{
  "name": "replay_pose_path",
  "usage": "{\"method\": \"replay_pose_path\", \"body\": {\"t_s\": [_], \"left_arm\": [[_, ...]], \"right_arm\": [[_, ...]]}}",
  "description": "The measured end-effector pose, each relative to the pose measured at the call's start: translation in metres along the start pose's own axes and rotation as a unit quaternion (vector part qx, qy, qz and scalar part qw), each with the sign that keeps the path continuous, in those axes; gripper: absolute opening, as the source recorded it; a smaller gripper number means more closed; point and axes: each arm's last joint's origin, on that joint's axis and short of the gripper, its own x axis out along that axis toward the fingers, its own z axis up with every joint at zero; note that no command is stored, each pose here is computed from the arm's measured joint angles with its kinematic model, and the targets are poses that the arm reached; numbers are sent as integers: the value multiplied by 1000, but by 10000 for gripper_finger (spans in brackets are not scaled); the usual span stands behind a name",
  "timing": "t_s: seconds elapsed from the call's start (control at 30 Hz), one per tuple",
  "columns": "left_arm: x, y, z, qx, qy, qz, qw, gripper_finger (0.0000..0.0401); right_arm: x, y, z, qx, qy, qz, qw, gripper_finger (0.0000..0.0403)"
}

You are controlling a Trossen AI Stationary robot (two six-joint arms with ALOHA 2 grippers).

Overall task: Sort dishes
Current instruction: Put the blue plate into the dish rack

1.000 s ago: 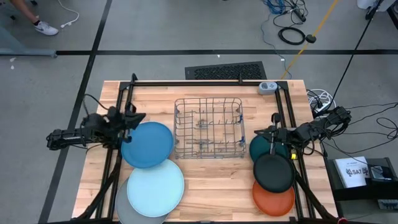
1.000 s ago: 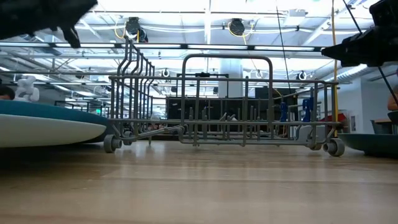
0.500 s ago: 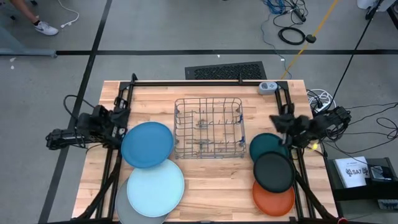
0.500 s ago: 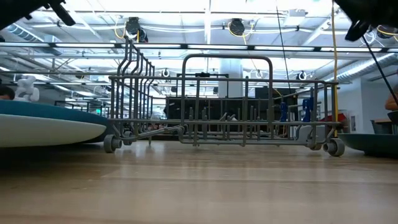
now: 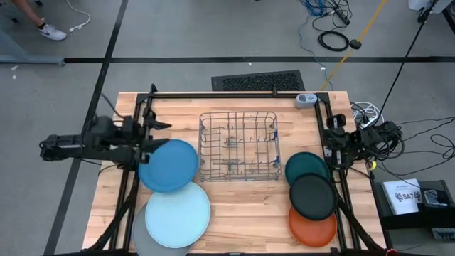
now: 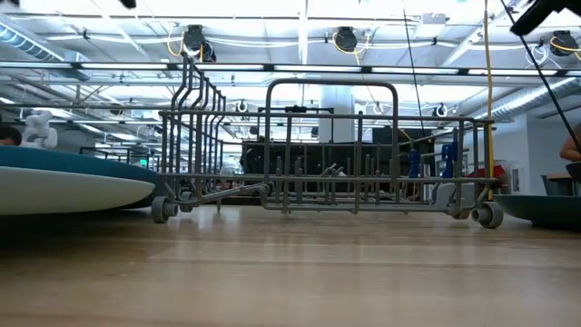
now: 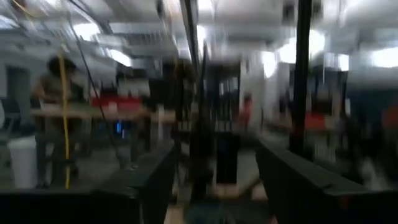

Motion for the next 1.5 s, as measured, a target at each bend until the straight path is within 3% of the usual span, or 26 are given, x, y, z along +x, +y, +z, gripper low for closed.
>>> {"method": "replay_pose_path", "body": {"t_s": [0.13, 0.3, 0.47, 0.67, 0.87, 1.1, 1.27, 1.4, 1.5], "left_arm": [[16, -1, 33, 28, 118, -8, 993, 232], [27, -2, 73, 55, 201, 5, 978, 232], [28, 0, 85, 59, 289, 62, 954, 232], [20, -1, 60, 24, 425, 117, 897, 232], [19, -15, 27, -31, 523, 102, 845, 232], [25, -40, -11, -68, 608, 75, 787, 232], [26, -66, -31, -78, 636, 15, 768, 236], [26, -87, -44, -104, 635, 0, 765, 245], [23, -100, -58, -116, 648, 6, 753, 246]], "right_arm": [[7, 1, 6, -5, -7, -4, 1000, 9], [30, 5, 20, -32, 5, -6, 999, 9], [72, 9, 37, -60, 47, -92, 993, 9], [133, 16, 54, -92, 111, -222, 964, 9], [184, 25, 65, -197, 156, -220, 942, 9], [223, 32, 69, -258, 185, -213, 924, 9], [238, 37, 63, -292, 200, -203, 913, 28], [247, 41, 59, -305, 204, -199, 909, 55], [252, 43, 57, -314, 203, -195, 907, 73]]}}
